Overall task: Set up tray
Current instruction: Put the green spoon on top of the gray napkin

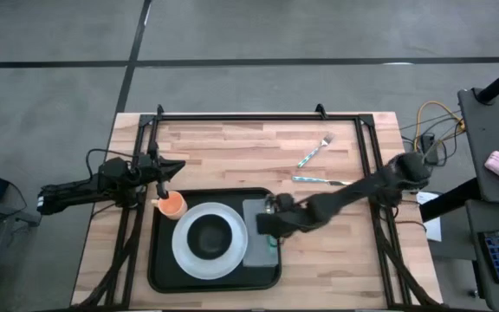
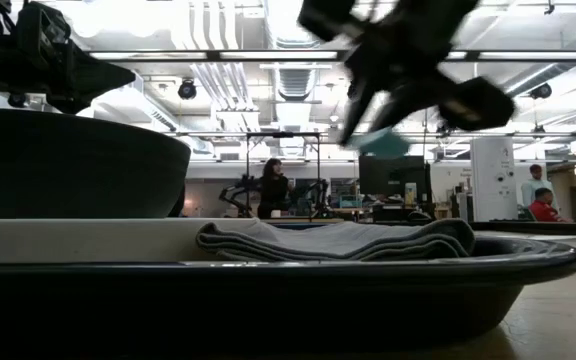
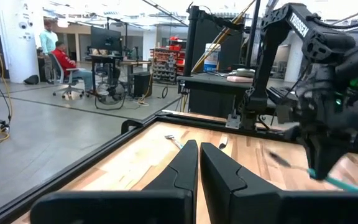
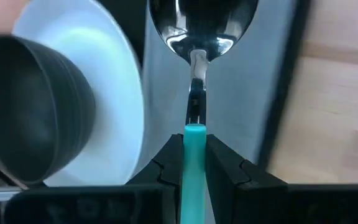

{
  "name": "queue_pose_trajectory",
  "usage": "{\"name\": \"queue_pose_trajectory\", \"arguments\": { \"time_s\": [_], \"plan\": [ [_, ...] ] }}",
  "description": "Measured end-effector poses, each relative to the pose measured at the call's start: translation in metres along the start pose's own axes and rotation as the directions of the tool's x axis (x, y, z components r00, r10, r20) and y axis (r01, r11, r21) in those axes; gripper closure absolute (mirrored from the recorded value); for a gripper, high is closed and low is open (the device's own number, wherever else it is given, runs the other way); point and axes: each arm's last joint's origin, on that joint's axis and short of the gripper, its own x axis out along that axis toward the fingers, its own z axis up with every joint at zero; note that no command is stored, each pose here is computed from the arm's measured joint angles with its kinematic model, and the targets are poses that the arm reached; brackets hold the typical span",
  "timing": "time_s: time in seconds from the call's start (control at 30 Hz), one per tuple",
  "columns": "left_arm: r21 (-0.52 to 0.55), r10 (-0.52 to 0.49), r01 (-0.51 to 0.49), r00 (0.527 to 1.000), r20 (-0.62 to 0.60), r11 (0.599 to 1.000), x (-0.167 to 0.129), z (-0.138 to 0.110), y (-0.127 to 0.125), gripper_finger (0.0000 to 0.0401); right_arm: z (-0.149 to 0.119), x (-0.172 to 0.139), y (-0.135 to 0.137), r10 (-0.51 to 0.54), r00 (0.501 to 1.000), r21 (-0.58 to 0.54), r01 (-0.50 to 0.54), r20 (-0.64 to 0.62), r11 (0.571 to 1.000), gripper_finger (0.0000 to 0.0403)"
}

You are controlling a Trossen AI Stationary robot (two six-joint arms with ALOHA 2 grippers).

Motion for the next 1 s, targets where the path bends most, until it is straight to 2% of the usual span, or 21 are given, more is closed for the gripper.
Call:
{"name": "queue_pose_trajectory", "arguments": {
  "time_s": [0.17,0.43,0.7,1.0],
  "plan": [
    [0.0,0.0,0.0,1.0,-0.001,1.0,0.0,0.0,0.0,0.0401,0.002,0.031,0.025,-0.023,0.997,-0.034,0.02,-0.067,0.999,0.0369],
    [0.0,0.0,0.0,1.0,-0.001,1.0,0.0,0.0,0.0,0.0401,0.007,0.064,0.042,-0.044,0.994,-0.03,0.041,-0.1,0.999,0.0369],
    [0.0,0.001,-0.001,1.0,-0.001,1.0,0.0,0.0,0.0,0.0401,0.006,0.074,0.04,-0.073,0.991,-0.031,0.07,-0.113,0.997,0.0369],
    [0.0,0.001,-0.001,1.0,-0.001,1.0,0.0,0.0,0.0,0.0401,0.007,0.078,0.035,-0.107,0.989,0.021,0.109,-0.107,0.994,0.0369]
  ]
}}
